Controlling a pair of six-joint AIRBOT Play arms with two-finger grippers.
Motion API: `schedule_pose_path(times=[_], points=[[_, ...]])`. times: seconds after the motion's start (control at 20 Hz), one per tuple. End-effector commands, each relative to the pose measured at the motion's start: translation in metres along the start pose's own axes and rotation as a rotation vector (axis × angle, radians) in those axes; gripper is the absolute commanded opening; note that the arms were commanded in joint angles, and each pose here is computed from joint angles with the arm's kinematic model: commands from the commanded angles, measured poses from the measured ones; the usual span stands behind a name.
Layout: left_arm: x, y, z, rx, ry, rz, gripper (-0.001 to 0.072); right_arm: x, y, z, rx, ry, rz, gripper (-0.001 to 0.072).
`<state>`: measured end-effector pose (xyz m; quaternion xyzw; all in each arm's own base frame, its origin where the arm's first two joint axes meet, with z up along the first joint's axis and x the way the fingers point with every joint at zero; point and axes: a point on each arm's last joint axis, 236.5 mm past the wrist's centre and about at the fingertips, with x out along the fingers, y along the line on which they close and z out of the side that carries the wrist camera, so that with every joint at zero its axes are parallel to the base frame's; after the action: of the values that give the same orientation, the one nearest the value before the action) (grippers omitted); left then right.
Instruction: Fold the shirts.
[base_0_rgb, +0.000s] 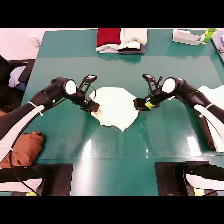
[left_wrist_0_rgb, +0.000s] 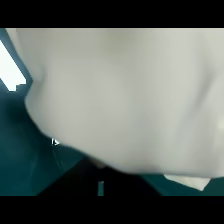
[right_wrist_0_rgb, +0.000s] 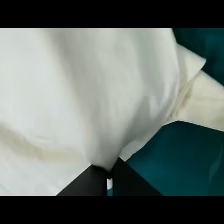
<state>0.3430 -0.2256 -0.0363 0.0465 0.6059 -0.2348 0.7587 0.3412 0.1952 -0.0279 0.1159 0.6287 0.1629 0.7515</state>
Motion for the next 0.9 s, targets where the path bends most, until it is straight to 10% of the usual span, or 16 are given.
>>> schedule_pose_path(times=[0.0,0.45,0.85], points=[[-0.035,0.030,0.016,-0.031,-0.101,0.074,0.0024,-0.058,-0.018,0.034,-0.040,-0.164,-0.065,0.0018],[-0.333,0.020,0.082,0.017,-0.852,0.143,0.0024,-0.373,0.010,0.076,-0.158,-0.826,-0.158,0.0018],[-0.488,-0.057,0.056,0.168,-1.158,0.007,0.0024,-0.455,0.046,0.041,-0.223,-0.973,-0.136,0.0018]])
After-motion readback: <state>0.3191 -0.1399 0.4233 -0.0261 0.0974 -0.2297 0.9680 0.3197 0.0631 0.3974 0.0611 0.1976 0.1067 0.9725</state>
